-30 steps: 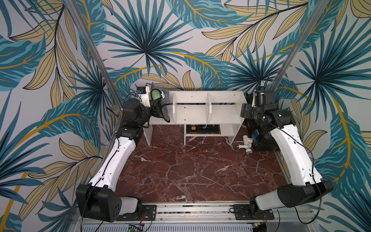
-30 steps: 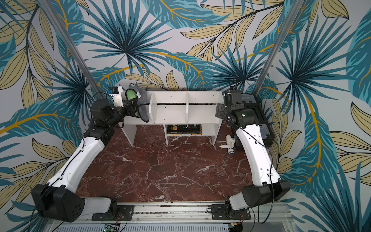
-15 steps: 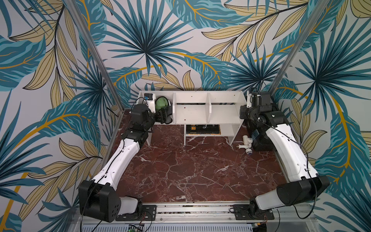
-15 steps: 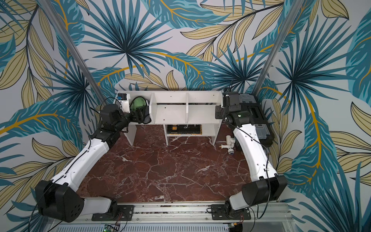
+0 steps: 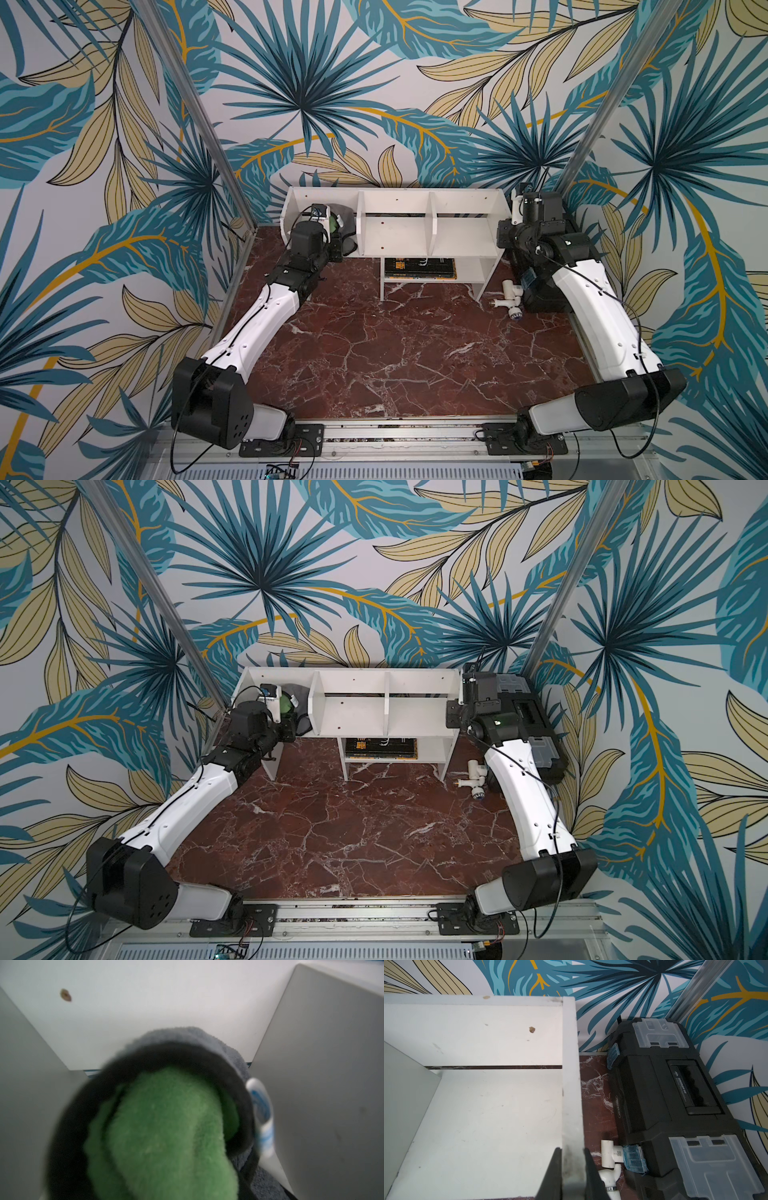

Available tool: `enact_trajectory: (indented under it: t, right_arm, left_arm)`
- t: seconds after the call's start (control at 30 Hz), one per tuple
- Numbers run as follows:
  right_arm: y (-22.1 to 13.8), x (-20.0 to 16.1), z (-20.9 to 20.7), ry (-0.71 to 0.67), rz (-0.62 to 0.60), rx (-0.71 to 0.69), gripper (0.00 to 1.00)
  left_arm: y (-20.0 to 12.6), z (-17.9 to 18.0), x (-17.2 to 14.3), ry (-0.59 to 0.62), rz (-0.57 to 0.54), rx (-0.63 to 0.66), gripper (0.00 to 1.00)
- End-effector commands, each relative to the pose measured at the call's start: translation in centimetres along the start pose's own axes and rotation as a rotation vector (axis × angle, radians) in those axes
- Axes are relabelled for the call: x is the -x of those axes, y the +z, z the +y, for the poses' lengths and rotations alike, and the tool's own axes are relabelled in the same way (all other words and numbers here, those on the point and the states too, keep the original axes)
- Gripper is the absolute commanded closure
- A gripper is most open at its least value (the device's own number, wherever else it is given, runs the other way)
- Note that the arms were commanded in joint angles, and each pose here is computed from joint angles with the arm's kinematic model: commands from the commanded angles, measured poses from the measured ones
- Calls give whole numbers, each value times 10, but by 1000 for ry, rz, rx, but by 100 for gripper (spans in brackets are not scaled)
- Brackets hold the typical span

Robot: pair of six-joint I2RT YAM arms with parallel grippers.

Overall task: Wipe the bookshelf clean with a cloth
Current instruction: Wipe the dust from the shelf.

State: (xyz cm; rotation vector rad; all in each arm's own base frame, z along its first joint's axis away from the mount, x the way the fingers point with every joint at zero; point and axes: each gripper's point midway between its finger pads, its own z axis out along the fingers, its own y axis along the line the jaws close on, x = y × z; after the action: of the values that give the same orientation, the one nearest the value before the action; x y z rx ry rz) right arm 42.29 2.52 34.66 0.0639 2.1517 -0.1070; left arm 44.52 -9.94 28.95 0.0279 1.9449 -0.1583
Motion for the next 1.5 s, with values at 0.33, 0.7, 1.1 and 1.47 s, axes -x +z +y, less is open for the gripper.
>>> enact_trajectory:
  t: [0.33,0.7,1.1,1.47]
  right_arm:
    - [-11,5,6,-2,-39,37,100]
    - [-11,7,11,8,-40,62,100]
    - [-11,9,14,12,-47,79,100]
    - [-7,7,14,13,-41,76,100]
  left_arm:
    - [-4,19,3,10,83,98,100]
    - [-15,-37,109,5,-141,-173,100]
    - [-32,75,143,0,-142,238,100]
    - [-39,61,55,-38,-7,162,100]
